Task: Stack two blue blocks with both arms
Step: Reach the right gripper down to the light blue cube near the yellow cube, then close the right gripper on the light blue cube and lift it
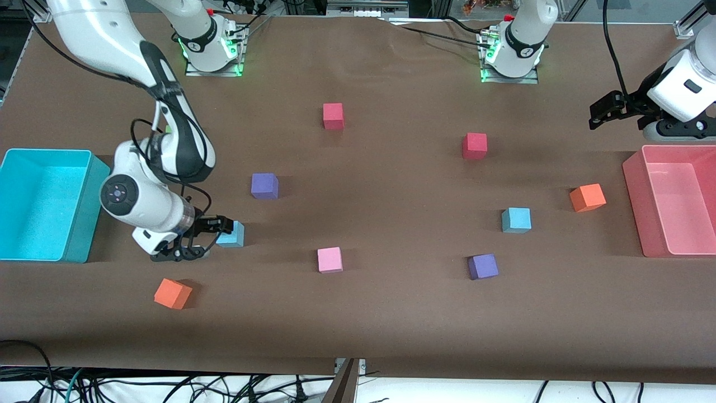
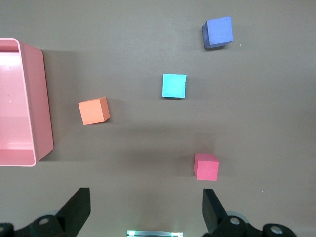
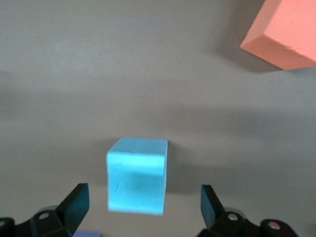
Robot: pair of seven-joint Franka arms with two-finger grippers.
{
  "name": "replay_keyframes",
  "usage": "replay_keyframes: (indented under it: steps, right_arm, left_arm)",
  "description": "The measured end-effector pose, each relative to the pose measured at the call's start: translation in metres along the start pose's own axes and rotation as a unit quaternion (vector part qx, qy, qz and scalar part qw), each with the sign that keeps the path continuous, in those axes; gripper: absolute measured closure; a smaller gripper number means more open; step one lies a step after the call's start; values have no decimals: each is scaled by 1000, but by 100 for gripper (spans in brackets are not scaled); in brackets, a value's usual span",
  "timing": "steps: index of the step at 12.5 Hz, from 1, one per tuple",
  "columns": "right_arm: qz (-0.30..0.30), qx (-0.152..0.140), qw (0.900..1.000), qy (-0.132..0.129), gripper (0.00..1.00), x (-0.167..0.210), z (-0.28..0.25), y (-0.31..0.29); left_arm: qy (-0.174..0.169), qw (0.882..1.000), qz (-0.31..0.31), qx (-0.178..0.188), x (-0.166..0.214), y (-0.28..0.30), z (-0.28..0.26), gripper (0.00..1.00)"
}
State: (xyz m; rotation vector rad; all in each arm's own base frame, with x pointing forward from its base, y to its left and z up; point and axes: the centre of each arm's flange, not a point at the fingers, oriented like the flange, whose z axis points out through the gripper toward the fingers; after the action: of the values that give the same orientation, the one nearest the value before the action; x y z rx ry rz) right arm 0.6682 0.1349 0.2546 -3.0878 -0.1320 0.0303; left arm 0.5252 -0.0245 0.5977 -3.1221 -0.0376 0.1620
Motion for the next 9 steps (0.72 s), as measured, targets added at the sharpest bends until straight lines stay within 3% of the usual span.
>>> replay_keyframes:
  steps: [9]
  right_arm:
    - [-12, -1, 1000, 1, 0, -1, 28, -16]
  left_arm:
    - [0, 1000, 0, 0, 0, 0, 0, 0]
